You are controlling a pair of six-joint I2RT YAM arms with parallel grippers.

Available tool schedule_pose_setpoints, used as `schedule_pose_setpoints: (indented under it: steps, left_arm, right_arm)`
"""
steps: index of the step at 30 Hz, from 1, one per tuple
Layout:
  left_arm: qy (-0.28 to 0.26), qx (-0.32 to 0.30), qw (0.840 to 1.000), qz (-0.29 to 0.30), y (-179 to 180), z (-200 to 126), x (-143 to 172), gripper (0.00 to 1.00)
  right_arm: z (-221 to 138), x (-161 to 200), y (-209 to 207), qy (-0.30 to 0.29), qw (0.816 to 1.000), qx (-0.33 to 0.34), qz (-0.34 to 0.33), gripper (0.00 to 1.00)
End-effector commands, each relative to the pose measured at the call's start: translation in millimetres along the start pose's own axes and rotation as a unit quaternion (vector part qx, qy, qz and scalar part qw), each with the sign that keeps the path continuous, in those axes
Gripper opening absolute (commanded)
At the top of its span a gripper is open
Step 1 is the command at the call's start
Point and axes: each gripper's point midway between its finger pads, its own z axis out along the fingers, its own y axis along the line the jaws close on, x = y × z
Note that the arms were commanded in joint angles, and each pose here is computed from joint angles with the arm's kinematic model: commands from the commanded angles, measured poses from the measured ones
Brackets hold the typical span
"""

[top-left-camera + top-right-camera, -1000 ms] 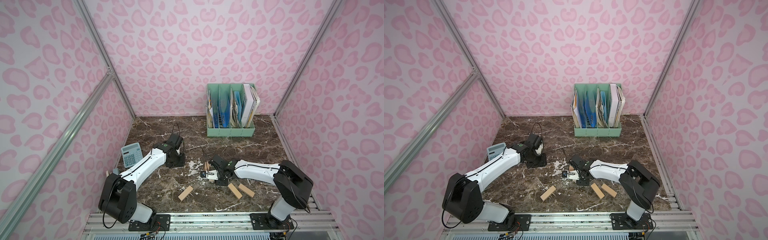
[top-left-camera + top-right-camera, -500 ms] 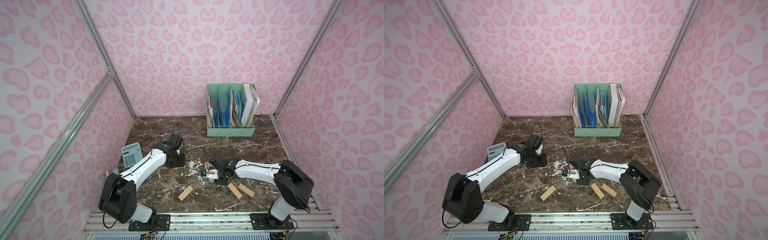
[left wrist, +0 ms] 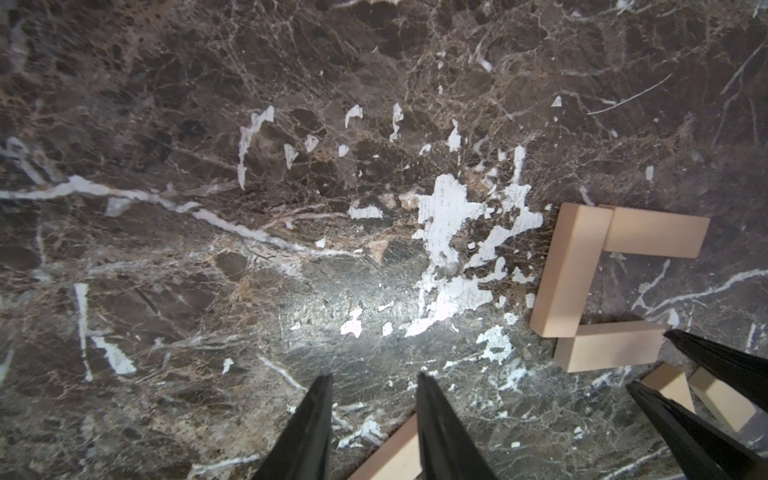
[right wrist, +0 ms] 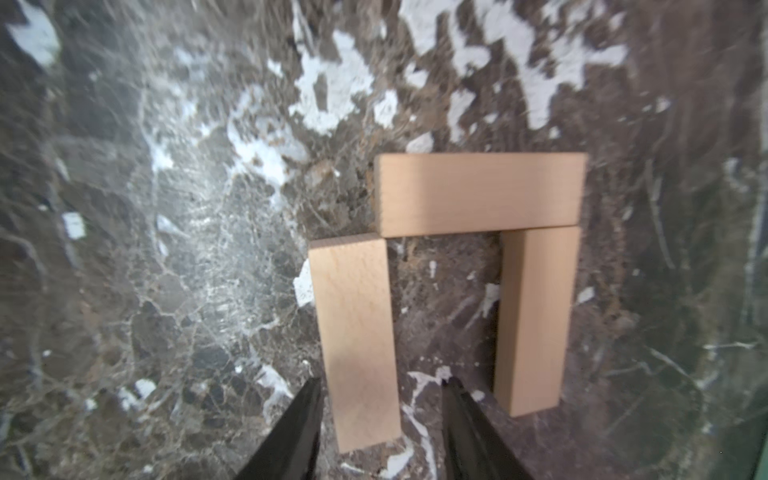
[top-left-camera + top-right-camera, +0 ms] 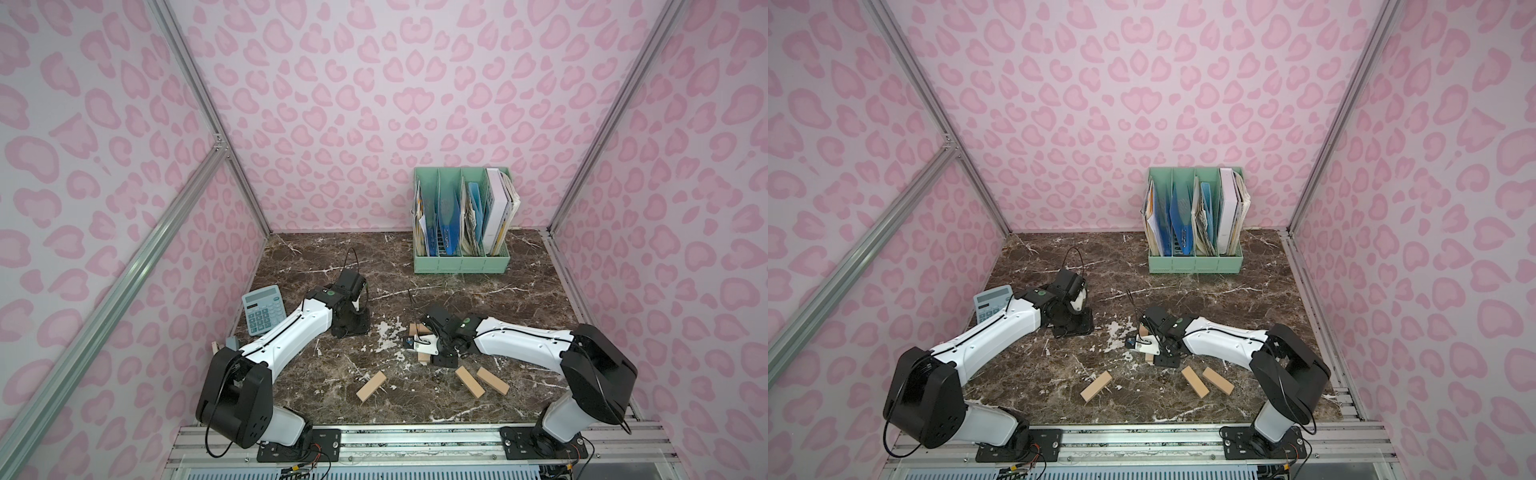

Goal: Assemble the number 6 with building blocks
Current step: Assemble the building block at the center of the board, then pick up the building block from the center of the board.

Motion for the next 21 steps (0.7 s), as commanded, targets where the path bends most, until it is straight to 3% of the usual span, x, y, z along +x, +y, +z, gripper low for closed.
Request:
schedule_pose_setpoints:
  steps: [1, 3, 6, 11, 17, 21]
  left_arm:
    - [-0.006, -0.001, 1.000, -0.003, 0, -5, -2, 0.38]
    - [-0.006, -0.004, 1.000, -0.004, 2, -5, -2, 0.38]
    - [-0.005, -0.005, 1.000, -0.012, 5, -6, 0, 0.38]
    - [0.004, -0.005, 1.000, -0.016, 13, -6, 12, 0.39]
    - [0.035, -0.004, 0.999, -0.006, 9, 4, 56, 0.39]
    - [0.051, -0.006, 0.999, 0.008, -2, 14, 89, 0.40]
  right_arm:
    - [-25, -13, -16, -0.022, 0.999, 0.030, 0.024, 0.50]
    - [-44, -22, -36, -0.044, 0.996, 0.061, 0.053, 0.53]
    - [-72, -18, -79, -0.063, 0.977, 0.135, 0.151, 0.54]
    - [-95, -2, -97, -0.076, 0.943, 0.140, 0.290, 0.57]
    - [-74, 23, -31, -0.010, 0.916, 0.033, 0.400, 0.54]
    - [-77, 24, 7, -0.011, 0.913, 0.037, 0.405, 0.54]
